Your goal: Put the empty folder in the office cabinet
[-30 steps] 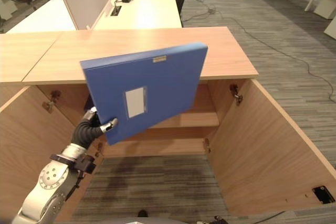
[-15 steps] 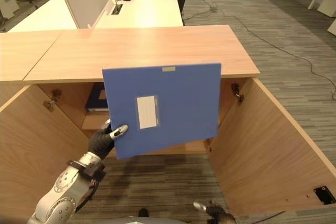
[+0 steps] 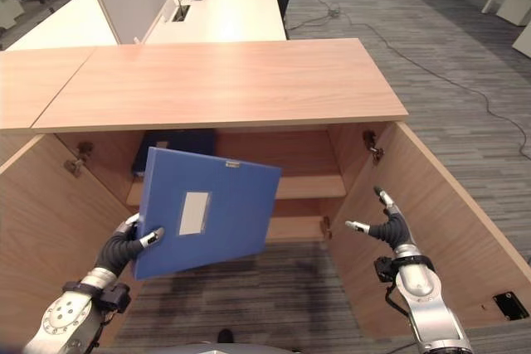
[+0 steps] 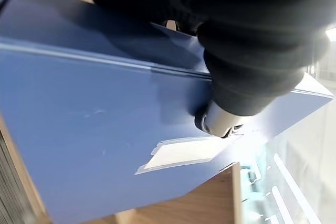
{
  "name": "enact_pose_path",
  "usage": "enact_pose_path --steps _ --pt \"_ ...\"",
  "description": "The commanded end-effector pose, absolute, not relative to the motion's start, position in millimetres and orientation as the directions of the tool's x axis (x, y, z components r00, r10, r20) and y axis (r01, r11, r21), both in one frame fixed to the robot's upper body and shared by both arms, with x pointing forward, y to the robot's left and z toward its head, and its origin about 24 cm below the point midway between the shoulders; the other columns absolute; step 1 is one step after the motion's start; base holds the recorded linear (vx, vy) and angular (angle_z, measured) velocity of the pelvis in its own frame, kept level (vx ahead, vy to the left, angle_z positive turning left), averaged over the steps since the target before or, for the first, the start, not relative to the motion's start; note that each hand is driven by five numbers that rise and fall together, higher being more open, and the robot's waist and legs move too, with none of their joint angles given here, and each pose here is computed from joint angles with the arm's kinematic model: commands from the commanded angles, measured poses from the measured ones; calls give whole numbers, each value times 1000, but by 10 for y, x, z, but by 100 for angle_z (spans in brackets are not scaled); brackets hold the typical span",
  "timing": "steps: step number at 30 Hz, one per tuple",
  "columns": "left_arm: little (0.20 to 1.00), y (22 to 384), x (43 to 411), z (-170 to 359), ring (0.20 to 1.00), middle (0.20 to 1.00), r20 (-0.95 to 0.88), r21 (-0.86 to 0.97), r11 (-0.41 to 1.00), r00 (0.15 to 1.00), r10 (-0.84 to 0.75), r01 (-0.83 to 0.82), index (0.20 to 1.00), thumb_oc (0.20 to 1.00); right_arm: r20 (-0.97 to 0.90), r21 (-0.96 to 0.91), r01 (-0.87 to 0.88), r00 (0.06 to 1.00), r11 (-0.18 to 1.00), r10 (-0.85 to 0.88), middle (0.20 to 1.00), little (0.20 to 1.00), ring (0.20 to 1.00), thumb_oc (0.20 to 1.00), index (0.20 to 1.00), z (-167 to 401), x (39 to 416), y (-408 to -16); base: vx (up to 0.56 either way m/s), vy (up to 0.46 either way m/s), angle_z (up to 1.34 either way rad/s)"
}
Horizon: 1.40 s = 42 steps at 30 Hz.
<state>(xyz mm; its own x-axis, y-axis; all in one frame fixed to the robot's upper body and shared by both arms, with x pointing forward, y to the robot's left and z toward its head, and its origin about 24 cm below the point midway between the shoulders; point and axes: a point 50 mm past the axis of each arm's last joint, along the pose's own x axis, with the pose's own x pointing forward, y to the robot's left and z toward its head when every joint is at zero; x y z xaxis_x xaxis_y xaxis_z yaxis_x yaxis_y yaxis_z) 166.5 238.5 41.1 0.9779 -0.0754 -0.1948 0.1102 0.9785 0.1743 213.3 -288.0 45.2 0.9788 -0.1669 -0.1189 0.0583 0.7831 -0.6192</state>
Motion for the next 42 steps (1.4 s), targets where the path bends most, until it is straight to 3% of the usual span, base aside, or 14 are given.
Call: enact_pose_path --steps 1,3,9,14,20,32,39,40,41,42 --pt "200 2451 1806 887 200 200 73 355 934 995 -75 44 200 200 70 -745 136 990 654 -126 1000 1000 1000 1000 1000 894 2338 -2909 0 0 0" --pt "200 2470 1884 1082 200 200 166 443 896 982 -91 8 200 200 116 -778 136 991 613 -71 1000 1000 1000 1000 1000 1051 2439 -2853 0 0 0" --pt "200 2267 2061 1489 200 200 269 549 824 904 -331 138 200 200 150 -816 23 973 578 174 1000 1000 1000 1000 1000 1313 2719 -2463 0 0 0" --pt "200 2025 2119 1756 200 200 254 662 695 788 -561 282 200 200 118 -845 -115 912 522 393 1000 1000 1000 1000 1000 1448 2881 -2062 0 0 0" --pt "200 1850 2152 1848 200 200 203 658 618 688 -696 430 200 200 127 -834 -206 831 512 541 1000 1000 1000 1000 1000 1552 2932 -1723 0 0 0" --pt "200 1792 2173 1861 200 200 167 687 564 656 -736 458 200 200 177 -811 -249 758 529 628 1000 1000 1000 1000 1000 1663 2903 -1473 0 0 0" --pt "200 1682 2259 2019 200 200 323 709 623 633 -703 330 200 200 93 -738 -445 678 507 729 1000 1000 1000 1000 1000 1511 2884 -1185 0 0 0" --pt "200 1654 2265 2059 200 200 351 707 633 619 -702 316 200 200 69 -727 -479 663 492 746 479 479 479 479 479 1475 2886 -1140 0 0 0" --pt "200 1614 2264 2100 200 200 378 703 640 599 -706 310 200 200 45 -717 -510 646 475 762 200 200 200 200 200 1444 2892 -1092 0 0 0" --pt "200 1586 2262 2132 200 200 401 698 648 584 -706 304 200 200 26 -705 -536 634 464 773 200 200 200 200 200 1410 2892 -1056 0 0 0"
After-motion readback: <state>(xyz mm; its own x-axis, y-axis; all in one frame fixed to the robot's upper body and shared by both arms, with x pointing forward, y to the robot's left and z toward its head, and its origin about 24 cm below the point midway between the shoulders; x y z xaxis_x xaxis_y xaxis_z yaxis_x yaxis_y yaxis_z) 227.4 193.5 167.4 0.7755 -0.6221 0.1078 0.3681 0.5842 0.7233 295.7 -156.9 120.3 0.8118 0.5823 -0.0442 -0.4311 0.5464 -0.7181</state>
